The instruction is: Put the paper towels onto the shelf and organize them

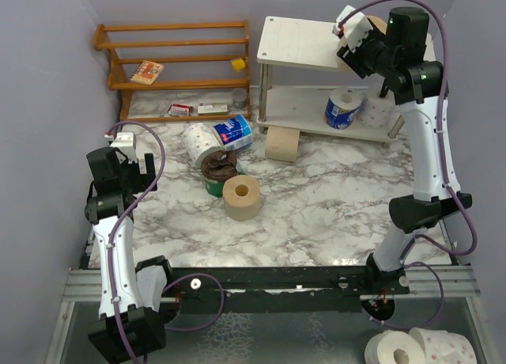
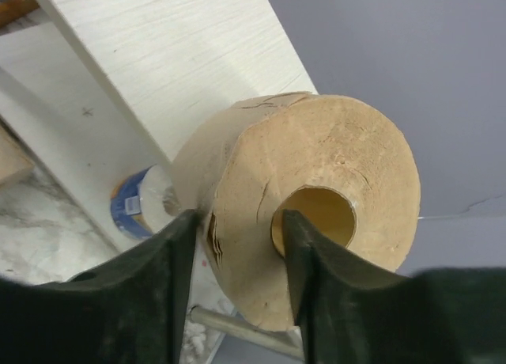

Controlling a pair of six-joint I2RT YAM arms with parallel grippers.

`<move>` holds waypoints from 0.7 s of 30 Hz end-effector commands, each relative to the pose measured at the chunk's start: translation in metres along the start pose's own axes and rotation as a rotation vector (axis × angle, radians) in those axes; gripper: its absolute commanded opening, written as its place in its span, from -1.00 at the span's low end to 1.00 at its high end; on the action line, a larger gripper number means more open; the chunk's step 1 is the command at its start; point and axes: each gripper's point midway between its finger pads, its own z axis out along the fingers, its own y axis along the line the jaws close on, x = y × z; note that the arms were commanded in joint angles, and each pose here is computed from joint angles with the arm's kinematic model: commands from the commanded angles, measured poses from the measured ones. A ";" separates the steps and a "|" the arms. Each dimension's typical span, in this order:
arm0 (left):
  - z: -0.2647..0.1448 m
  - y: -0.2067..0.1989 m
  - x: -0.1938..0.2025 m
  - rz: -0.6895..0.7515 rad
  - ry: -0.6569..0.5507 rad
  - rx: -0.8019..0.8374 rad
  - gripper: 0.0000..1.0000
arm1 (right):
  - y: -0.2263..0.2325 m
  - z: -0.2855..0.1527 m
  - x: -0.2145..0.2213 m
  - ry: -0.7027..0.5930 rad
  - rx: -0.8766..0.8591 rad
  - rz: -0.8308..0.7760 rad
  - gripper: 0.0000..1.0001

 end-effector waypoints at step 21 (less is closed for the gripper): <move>0.000 0.000 -0.002 0.004 -0.016 0.008 0.97 | -0.091 0.037 -0.026 -0.066 0.424 -0.131 0.98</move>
